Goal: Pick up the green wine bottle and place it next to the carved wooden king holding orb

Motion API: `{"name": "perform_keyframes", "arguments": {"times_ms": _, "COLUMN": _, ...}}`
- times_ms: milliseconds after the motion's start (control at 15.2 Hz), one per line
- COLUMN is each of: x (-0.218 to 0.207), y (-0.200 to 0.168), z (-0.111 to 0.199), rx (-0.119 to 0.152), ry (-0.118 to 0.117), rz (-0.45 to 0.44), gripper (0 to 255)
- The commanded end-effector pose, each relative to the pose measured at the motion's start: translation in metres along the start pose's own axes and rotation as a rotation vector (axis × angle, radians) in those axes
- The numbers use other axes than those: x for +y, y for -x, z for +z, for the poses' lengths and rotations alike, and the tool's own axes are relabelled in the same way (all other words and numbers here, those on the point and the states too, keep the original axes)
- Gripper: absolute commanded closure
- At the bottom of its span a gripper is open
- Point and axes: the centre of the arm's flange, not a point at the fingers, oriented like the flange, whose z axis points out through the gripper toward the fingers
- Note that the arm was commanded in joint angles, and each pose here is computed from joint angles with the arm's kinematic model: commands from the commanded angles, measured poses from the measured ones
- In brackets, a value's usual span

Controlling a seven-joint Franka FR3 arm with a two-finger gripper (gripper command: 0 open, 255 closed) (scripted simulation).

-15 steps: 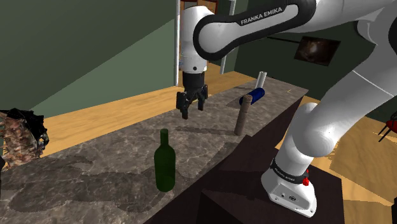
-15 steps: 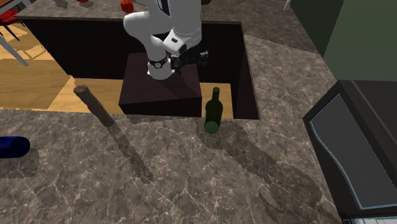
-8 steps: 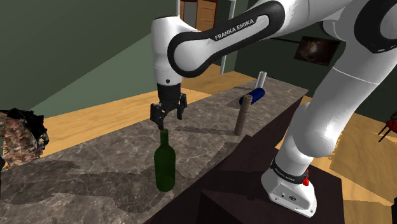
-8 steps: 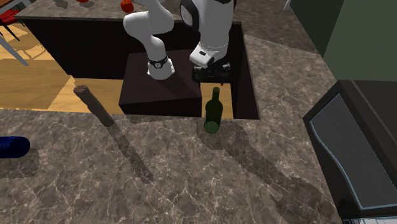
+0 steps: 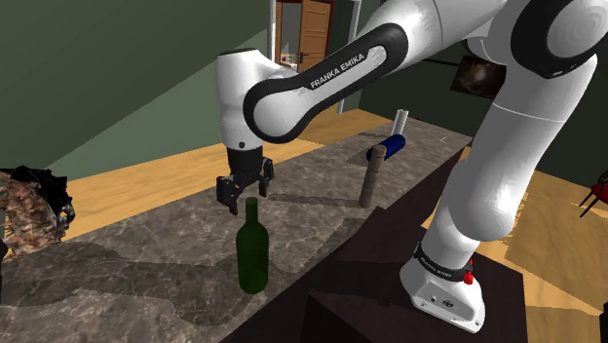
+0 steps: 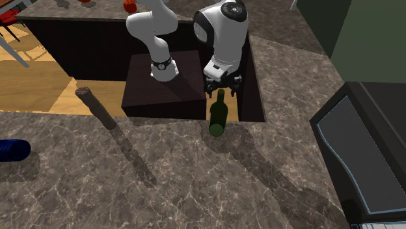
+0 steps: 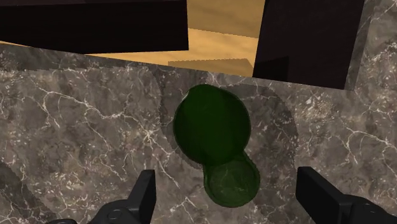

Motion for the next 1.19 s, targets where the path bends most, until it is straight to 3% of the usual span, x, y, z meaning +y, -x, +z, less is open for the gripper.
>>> {"name": "perform_keyframes", "arguments": {"times_ms": 0, "x": -0.0004, "y": -0.0001, "z": 0.01, "rx": 0.0, "ry": 0.0, "rz": 0.0, "gripper": 0}}
{"name": "perform_keyframes", "arguments": {"times_ms": 528, "x": -0.0004, "y": -0.0001, "z": 0.0129, "rx": 0.0, "ry": 0.0, "rz": 0.0, "gripper": 0}}
{"name": "perform_keyframes", "arguments": {"times_ms": 594, "x": -0.0004, "y": -0.0001, "z": 0.0129, "rx": 0.0, "ry": 0.0, "rz": 0.0, "gripper": 255}}
{"name": "perform_keyframes", "arguments": {"times_ms": 1122, "x": -0.0004, "y": -0.0001, "z": 0.013, "rx": 0.0, "ry": 0.0, "rz": 0.0, "gripper": 255}}
